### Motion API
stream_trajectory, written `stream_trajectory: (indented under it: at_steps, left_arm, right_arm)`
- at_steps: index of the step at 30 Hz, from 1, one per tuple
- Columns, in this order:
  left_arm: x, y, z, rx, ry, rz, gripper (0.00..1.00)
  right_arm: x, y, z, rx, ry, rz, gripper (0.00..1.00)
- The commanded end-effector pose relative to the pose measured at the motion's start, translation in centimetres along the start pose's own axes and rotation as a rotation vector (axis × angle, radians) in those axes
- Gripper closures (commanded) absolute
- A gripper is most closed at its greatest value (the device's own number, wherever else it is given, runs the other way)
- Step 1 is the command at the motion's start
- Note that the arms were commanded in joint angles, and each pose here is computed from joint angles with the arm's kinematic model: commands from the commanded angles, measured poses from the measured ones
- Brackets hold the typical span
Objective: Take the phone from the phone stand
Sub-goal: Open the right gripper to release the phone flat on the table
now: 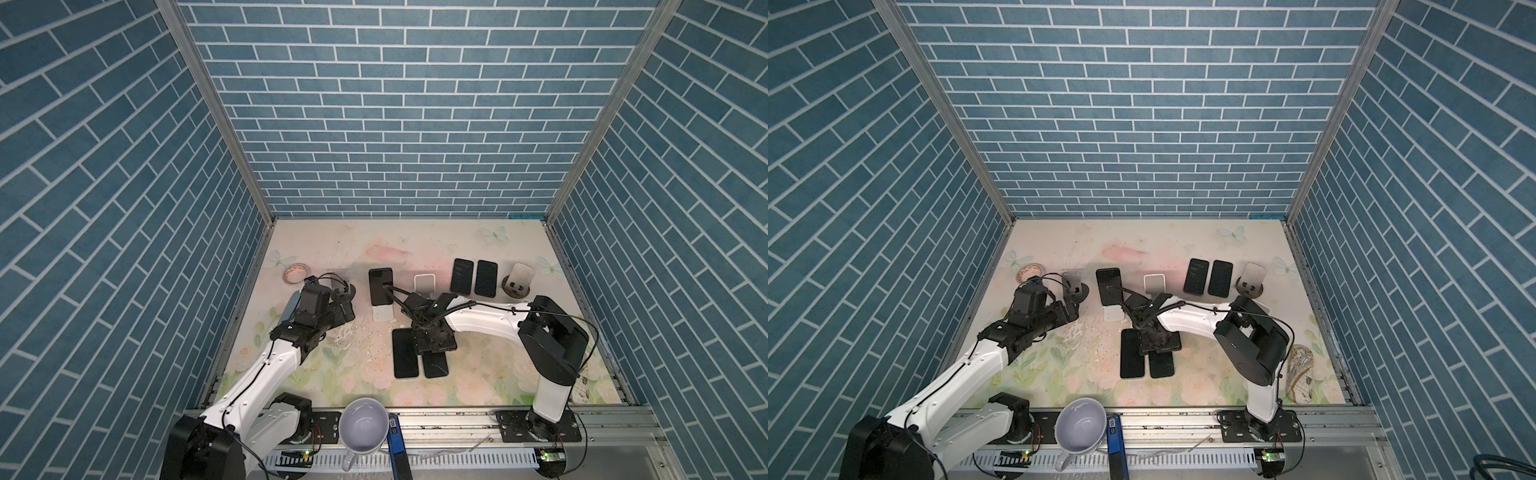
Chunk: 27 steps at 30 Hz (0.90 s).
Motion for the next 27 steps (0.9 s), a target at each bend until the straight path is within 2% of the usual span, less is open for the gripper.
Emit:
stream_trajectory:
  at_steps: [1, 27]
  left_arm:
    - [0.0, -0.1, 0.4, -0.002, 0.015, -0.002, 0.00]
    - [0.0, -0.3, 0.5, 0.000, 0.020, 0.007, 0.00]
  right_arm:
    - [-1.4, 0.1, -0.1, -0.025, -0.063, 0.005, 0.27]
    - [0.1, 0.7, 0.1, 0.014, -0.072, -0.055, 0.17]
Point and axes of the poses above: each gripper's point midway between its finger pads, its own x axis back along the fingers, its own z axis along the line the jaws close on, y = z × x, the point moved 10 cm from there along x, back along the fingers, and after that the axes turned 4 degrees about -x, right-handed, at the moved point
